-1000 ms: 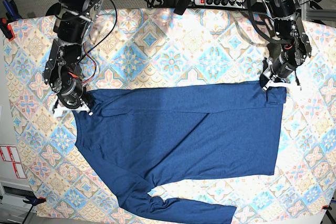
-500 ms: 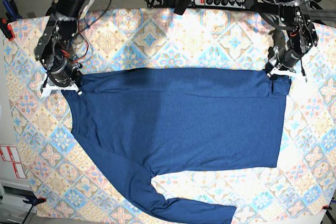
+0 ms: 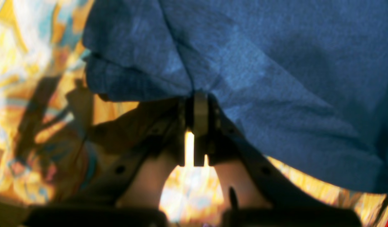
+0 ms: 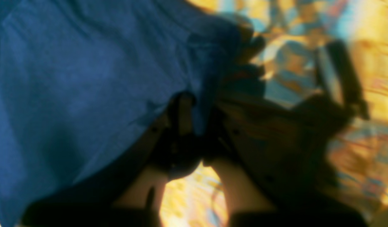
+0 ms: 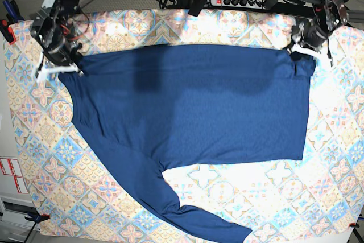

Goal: Fold the T-shirt properly
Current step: 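Drag the shirt by its shoulders away from the hem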

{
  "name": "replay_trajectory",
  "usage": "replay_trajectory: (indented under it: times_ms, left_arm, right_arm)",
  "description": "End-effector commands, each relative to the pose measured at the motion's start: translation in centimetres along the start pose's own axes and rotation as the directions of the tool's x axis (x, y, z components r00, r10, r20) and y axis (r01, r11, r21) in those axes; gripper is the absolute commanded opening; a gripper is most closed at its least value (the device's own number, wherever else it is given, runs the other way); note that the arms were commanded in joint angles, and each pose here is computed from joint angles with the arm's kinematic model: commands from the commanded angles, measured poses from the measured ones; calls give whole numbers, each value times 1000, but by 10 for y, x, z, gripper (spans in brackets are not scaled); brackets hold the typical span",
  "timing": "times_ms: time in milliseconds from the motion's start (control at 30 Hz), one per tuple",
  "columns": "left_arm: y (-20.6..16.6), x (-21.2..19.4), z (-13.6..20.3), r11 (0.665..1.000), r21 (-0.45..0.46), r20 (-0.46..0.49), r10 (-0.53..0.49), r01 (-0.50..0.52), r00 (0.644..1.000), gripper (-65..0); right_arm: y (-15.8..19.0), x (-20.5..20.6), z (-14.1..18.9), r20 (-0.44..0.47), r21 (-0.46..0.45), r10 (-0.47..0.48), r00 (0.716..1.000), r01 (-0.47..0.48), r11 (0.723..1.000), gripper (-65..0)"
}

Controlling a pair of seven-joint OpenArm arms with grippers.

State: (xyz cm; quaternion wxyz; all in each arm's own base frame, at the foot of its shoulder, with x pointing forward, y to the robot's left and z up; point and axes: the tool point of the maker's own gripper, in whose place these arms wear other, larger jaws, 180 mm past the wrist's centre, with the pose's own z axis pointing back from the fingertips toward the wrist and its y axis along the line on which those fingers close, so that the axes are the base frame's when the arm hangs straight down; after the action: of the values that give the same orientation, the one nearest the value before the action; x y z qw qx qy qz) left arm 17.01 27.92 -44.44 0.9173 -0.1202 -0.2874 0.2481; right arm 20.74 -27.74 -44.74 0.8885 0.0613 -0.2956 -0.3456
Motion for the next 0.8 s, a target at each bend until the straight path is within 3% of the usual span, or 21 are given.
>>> replay_trajectory:
  times_ms: [0, 333, 600, 767]
  left_arm:
    - [7, 8, 8, 1000, 19, 24, -24, 23, 999, -650]
    - [11, -6, 11, 999, 30, -8, -18, 18, 1000, -650]
    - [13, -9, 12, 999, 36, -13, -12, 13, 1000, -481]
    - [17, -16, 15, 999, 44, -27, -9, 10, 1000, -420]
  right_arm:
    - [-3, 13, 6, 46, -9, 18, 999, -18, 1000, -614]
    - [-13, 1, 9, 19, -30, 31, 999, -31, 999, -609]
    - [-28, -3, 14, -14, -64, -4, 1000, 4, 998, -443]
    - [-39, 0, 19, -7, -88, -33, 999, 32, 996, -416]
